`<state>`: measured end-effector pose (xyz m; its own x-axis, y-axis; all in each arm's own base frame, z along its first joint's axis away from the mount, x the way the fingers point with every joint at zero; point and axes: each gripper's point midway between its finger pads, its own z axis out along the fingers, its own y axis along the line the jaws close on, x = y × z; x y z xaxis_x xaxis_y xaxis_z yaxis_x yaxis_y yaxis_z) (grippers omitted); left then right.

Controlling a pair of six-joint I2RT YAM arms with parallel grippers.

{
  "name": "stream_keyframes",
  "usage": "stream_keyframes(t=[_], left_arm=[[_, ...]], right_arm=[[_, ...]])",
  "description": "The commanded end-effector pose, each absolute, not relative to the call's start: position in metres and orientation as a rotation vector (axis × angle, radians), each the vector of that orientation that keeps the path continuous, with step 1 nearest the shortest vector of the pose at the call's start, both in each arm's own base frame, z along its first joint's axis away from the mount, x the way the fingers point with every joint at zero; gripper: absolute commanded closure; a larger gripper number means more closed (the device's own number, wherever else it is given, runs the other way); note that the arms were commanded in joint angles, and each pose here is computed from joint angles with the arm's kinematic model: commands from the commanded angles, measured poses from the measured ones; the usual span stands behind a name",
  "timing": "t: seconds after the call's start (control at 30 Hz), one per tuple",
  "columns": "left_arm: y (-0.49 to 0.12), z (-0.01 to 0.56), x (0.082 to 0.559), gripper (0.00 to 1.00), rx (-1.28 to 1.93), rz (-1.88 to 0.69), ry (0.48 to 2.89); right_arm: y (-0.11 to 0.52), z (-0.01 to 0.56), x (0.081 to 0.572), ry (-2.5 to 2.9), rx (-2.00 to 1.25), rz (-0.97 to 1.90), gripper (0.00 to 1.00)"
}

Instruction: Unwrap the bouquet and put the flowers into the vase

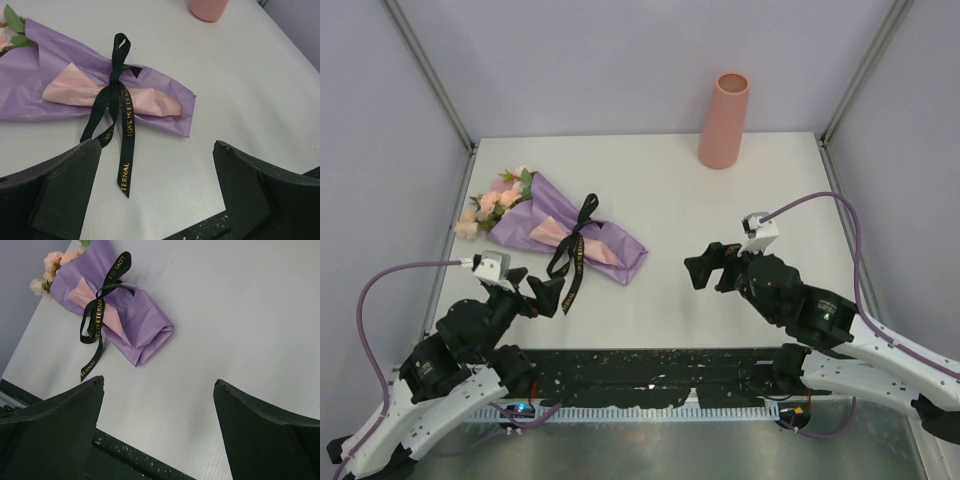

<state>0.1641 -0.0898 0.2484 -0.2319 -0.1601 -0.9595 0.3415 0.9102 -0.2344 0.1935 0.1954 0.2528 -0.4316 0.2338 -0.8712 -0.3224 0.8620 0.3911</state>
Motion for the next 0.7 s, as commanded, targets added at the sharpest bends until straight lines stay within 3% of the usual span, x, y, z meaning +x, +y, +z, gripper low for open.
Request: stream_keyframes(t=[0.0, 0.5, 0.67], left_arm=[[-0.088, 0.253, 0.167, 0.0, 0.117, -0.457, 1.726], [-0.084, 0.249, 0.185, 0.0, 0.124, -0.253, 1.87], [-0.089, 0.251, 0.21, 0.06, 0.136, -0.124, 1.971]], right_arm=[[0.195, 0.285, 0.195, 1.833, -0.035, 0.676, 0.05], [0.192, 0.285, 0.192, 1.79, -0.064, 0.695, 0.05], [0.185, 0.279, 0.192, 1.777, -0.073, 0.669, 0.05]])
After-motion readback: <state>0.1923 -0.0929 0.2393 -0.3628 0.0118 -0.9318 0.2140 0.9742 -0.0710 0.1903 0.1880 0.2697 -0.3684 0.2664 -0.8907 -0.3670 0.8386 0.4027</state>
